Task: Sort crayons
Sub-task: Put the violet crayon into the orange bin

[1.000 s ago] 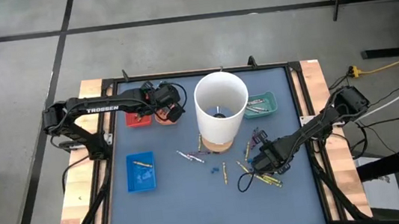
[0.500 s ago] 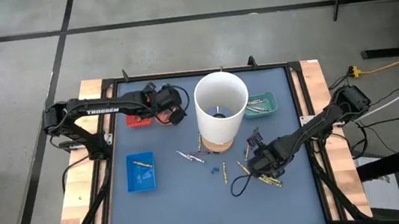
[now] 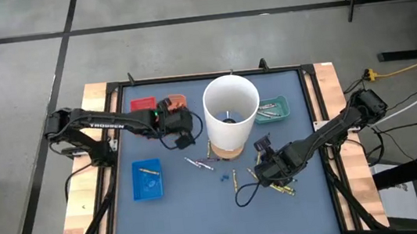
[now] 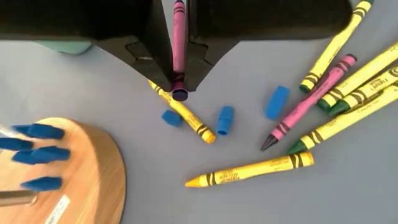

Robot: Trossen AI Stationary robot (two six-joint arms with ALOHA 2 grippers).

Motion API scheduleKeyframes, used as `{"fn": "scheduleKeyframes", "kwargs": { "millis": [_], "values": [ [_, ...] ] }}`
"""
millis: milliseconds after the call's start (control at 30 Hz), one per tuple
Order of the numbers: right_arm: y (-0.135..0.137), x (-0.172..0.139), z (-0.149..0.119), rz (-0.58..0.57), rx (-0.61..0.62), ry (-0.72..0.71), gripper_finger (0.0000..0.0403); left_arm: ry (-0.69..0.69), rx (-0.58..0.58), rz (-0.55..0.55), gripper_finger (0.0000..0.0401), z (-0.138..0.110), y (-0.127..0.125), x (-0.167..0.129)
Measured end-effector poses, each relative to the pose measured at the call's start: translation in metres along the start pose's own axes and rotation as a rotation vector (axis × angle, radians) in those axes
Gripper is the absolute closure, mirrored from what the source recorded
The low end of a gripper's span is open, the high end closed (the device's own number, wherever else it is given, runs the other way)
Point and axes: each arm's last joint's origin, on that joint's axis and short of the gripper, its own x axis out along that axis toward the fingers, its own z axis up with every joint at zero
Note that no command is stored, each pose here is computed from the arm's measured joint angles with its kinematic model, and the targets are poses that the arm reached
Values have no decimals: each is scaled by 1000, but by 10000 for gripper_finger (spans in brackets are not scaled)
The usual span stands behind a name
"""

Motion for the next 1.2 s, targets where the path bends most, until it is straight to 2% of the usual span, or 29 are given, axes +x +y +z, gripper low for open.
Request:
{"fn": "scheduleKeyframes", "kwargs": {
  "millis": [200,400,533,767,967,1200],
  "values": [
    [-1,-3,3,-10,6,-17,375,-16,50,-79,315,-11,-32,-21],
    [-2,-3,10,-23,24,-88,375,-39,9,-286,315,-20,-67,-45],
    [-3,-4,20,-28,59,-186,375,-100,-27,-402,315,-25,-89,-64],
    [-6,-11,41,-39,136,-417,375,-249,-14,-568,315,-33,-122,-99],
    [-12,-27,66,-54,232,-714,375,-341,-7,-584,315,-42,-136,-118],
    [-21,-50,84,-85,302,-1015,375,-380,23,-545,315,-46,-139,-123]
  ]
}}
